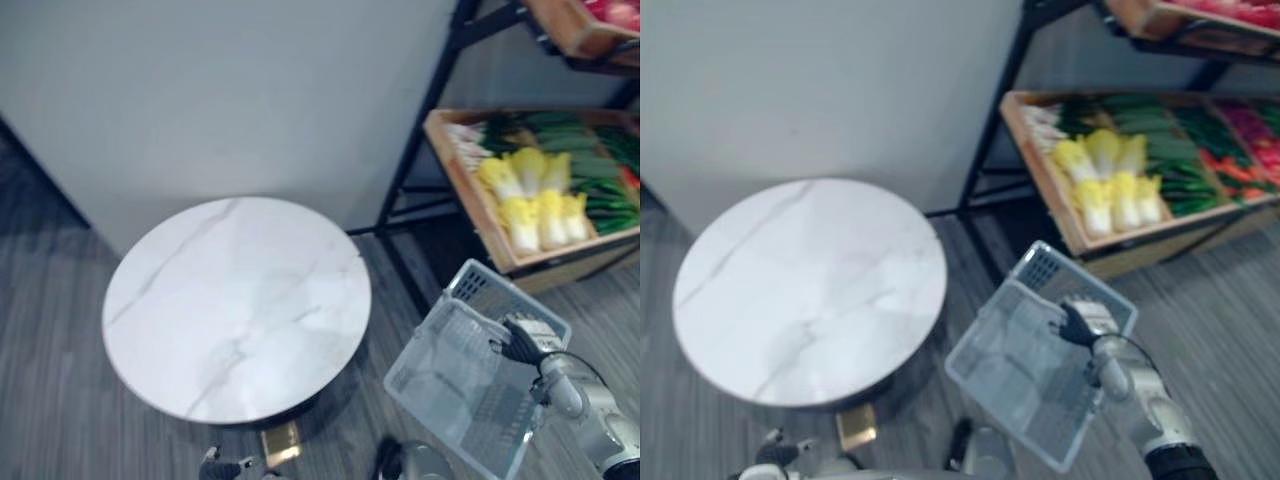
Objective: Pick vegetable in the basket
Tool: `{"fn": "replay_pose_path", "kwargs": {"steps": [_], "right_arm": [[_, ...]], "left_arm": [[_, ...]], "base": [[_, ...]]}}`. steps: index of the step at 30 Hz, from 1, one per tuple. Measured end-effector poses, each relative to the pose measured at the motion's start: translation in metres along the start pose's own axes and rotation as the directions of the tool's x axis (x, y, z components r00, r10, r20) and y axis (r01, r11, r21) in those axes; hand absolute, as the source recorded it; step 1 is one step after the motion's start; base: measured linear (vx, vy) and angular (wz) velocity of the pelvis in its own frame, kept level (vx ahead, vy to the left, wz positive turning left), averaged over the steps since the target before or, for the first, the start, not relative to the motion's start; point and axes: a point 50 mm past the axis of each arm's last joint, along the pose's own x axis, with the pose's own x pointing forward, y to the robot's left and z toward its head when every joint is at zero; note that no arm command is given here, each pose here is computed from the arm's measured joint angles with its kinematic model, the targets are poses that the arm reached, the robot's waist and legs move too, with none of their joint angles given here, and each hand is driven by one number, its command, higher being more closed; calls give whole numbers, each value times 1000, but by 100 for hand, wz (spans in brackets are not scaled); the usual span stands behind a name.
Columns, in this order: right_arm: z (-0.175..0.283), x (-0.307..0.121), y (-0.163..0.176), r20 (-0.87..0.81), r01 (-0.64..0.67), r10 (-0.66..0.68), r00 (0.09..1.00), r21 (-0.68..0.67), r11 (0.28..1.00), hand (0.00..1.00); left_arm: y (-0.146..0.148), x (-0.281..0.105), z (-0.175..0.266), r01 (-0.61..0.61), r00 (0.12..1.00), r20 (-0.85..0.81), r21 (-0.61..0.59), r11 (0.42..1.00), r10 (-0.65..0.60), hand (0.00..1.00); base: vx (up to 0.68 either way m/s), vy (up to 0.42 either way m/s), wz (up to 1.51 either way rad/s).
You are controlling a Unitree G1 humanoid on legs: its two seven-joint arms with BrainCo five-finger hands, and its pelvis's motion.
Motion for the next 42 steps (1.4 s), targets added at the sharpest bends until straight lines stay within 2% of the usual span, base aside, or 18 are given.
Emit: {"fn": "replay_pose_path", "kwargs": {"steps": [7, 11, 12, 14, 19, 21, 26, 30, 36, 42], "right_arm": [[9, 13, -12, 46, 42, -41, 998, -16, 999, 100], [3, 11, -14, 24, 34, -33, 999, -44, 998, 100], [-1, 6, -8, 6, 14, -14, 1000, -42, 999, 100], [-5, -3, 2, -15, -21, 20, 1000, -33, 999, 100], [-9, -3, 1, -50, 5, -7, 999, -33, 999, 100], [-10, 0, 11, -77, -15, 14, 997, -15, 1000, 100], [-3, 3, 16, -34, -34, 34, 999, -20, 999, 100], [-3, 6, 15, -31, -47, 46, 998, -40, 998, 100], [3, 15, 14, -5, -50, 50, 999, -54, 997, 100], [19, 22, 15, 39, -27, 27, 999, -9, 1000, 100]], "left_arm": [[0, -1, -5, 1, 1000, -16, 0, 1000, -1, 0], [-28, -5, -1, 60, 998, -15, -47, 997, -61, 0], [-40, -9, -1, 87, 996, -19, -58, 995, -88, 0], [-44, -10, -1, 104, 994, -14, -40, 994, -104, 0], [-43, -10, 0, 101, 995, -2, -39, 994, -101, 0], [-44, -14, -13, 102, 994, -35, -39, 994, -103, 0], [-36, -13, -15, 79, 996, -36, -35, 996, -80, 0], [-42, -14, -10, 90, 996, -11, -46, 995, -90, 0], [-54, -18, -12, 116, 993, -16, -56, 992, -117, 0], [-39, -13, -4, 74, 997, 17, -44, 996, -73, 0]], "base": [[-20, -144, -139], [-7, -395, -76], [2, -284, -26], [5, -279, -26], [-37, -123, -76], [-47, 42, -134], [16, -6, -32], [30, 25, 18], [110, 182, -19], [237, 253, -5]]}}
